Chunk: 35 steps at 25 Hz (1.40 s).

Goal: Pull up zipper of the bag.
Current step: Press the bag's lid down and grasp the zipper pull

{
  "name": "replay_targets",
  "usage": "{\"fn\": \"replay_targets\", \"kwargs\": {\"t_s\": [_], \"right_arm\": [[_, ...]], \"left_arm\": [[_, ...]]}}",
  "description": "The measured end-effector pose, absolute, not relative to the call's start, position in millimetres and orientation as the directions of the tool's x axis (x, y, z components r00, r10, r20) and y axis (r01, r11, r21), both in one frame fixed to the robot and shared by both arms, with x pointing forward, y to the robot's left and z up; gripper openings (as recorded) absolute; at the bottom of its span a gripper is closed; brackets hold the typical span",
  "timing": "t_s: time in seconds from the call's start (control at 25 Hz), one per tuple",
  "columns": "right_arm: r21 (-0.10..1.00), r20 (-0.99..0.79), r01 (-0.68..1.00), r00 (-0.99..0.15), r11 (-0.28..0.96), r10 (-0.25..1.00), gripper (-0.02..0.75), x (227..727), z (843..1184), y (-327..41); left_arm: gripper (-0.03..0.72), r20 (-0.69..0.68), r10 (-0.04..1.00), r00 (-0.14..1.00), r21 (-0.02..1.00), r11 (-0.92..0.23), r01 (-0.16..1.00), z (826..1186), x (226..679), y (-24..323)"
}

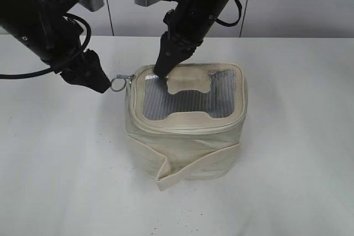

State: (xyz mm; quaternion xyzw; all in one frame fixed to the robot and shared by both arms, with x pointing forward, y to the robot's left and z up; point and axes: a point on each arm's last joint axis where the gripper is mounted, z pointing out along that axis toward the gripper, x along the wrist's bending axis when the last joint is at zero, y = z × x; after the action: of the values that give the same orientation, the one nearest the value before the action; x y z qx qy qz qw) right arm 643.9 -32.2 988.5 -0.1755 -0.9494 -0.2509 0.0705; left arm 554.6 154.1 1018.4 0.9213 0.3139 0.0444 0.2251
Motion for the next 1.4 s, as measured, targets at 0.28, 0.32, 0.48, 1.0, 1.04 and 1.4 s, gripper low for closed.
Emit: {"fn": "replay_targets", "kwargs": {"t_s": [0.28, 0.32, 0.48, 1.0, 1.04, 1.4], "right_arm": [[0.45, 0.225, 0.374, -0.926, 0.811, 0.303, 0.041, 643.9, 988.5, -32.2], [0.45, 0.225, 0.374, -0.926, 0.811, 0.303, 0.042, 643.9, 988.5, -32.2], [0.45, 0.225, 0.375, -0.926, 0.81, 0.304, 0.042, 643.9, 988.5, -32.2], [0.448, 0.228, 0.382, -0.923, 0.808, 0.309, 0.039, 643.9, 988.5, -32.2], [0.448, 0.228, 0.382, -0.923, 0.808, 0.309, 0.039, 643.9, 988.5, -32.2], [0.448, 0.229, 0.384, -0.922, 0.808, 0.311, 0.039, 643.9, 988.5, -32.2]], "left_arm": [[0.589, 0.009, 0.579, 0.815, 0.434, -0.737, 0.518, 1017.9, 556.4, 154.0], [0.59, 0.007, 0.575, 0.818, 0.434, -0.739, 0.516, 1017.9, 555.6, 152.4], [0.59, 0.001, 0.55, 0.835, 0.432, -0.753, 0.496, 1017.8, 550.6, 142.9], [0.54, 0.022, 0.556, 0.831, 0.477, -0.736, 0.48, 1010.4, 555.9, 129.5], [0.534, 0.015, 0.555, 0.832, 0.47, -0.738, 0.484, 1007.2, 556.6, 129.1], [0.227, -0.003, 0.582, 0.813, 0.495, -0.706, 0.508, 997.9, 563.2, 124.3]]}}
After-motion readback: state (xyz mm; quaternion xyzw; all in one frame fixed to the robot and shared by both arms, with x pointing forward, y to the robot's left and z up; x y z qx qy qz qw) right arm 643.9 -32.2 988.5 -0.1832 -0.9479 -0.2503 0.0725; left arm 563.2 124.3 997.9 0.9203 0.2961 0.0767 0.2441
